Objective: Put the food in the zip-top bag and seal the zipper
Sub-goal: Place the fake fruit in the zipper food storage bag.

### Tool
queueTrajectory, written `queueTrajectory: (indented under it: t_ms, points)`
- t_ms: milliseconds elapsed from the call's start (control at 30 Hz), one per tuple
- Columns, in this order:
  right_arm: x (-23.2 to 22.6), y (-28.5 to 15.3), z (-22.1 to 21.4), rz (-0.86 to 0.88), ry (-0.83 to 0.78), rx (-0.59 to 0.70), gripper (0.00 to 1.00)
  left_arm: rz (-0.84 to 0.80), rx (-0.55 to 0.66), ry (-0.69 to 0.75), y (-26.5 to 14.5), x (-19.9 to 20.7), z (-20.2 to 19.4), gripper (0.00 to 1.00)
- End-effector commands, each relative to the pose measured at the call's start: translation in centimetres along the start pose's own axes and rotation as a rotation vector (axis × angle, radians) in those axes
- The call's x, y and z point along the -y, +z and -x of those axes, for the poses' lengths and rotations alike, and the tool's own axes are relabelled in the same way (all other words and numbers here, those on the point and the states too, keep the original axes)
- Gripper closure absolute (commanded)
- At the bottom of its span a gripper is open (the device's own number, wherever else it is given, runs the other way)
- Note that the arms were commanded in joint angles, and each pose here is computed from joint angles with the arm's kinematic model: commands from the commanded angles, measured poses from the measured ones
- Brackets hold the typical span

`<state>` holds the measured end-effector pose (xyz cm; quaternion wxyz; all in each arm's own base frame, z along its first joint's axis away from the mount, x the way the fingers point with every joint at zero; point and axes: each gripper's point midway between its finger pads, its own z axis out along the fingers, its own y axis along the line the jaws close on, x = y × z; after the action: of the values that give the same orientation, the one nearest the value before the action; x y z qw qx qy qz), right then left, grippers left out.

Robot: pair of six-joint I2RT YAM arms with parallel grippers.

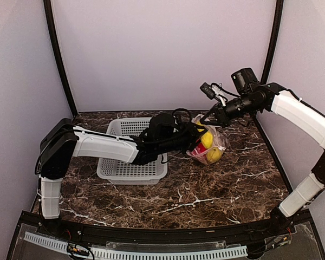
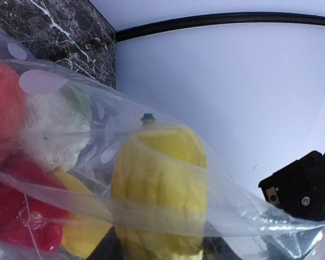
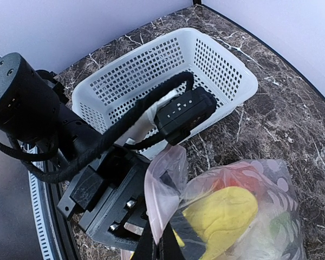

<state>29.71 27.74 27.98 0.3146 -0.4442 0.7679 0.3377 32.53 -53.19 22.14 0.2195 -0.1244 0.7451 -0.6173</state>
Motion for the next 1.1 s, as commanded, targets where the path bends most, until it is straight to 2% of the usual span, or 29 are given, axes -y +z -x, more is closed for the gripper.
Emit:
queueTrajectory:
  t_ms: [0,167,267,300,333,400,600,733,933,1067]
  points:
    - [-2.1,-1.3,2.3,0.049,-0.059,0.080,1.00,-0.017,0.123,-0.069,0.1,0.2,2.4,0.58]
    - [-1.4,-1.3,2.8,0.018,-0.041,0.079,1.00,-0.022,0.115,-0.043,0.3,0.7,2.4,0.52]
    - [-1.1,-1.2,2.9,0.009,-0.037,0.077,1.00,0.020,0.102,-0.023,0.1,0.0,2.2,0.43]
    - [-1.1,-1.1,2.9,0.012,-0.034,0.077,1.00,0.026,0.099,-0.018,0.0,-0.1,2.1,0.37]
    - [-1.2,-1.1,2.9,0.014,-0.033,0.077,1.00,0.028,0.096,-0.017,0.0,-0.1,2.0,0.17]
    - [-1.1,-1.1,2.9,0.012,-0.031,0.077,1.00,0.031,0.097,-0.008,-0.2,-0.1,2.1,0.03]
    - [-0.8,-1.3,2.9,-0.012,-0.039,0.076,1.00,0.020,0.098,0.035,-1.0,1.0,1.9,0.01]
    - [-0.5,-1.5,3.0,-0.029,-0.042,0.077,1.00,0.009,0.128,0.115,-2.7,3.2,1.6,0.01]
    - [-0.1,-1.9,3.4,-0.045,-0.041,0.086,1.00,-0.003,0.189,0.332,-7.1,8.1,1.6,0.01]
    - [-0.1,-2.2,3.5,-0.049,-0.054,0.085,1.00,-0.003,0.155,0.529,-9.0,10.3,0.5,0.01]
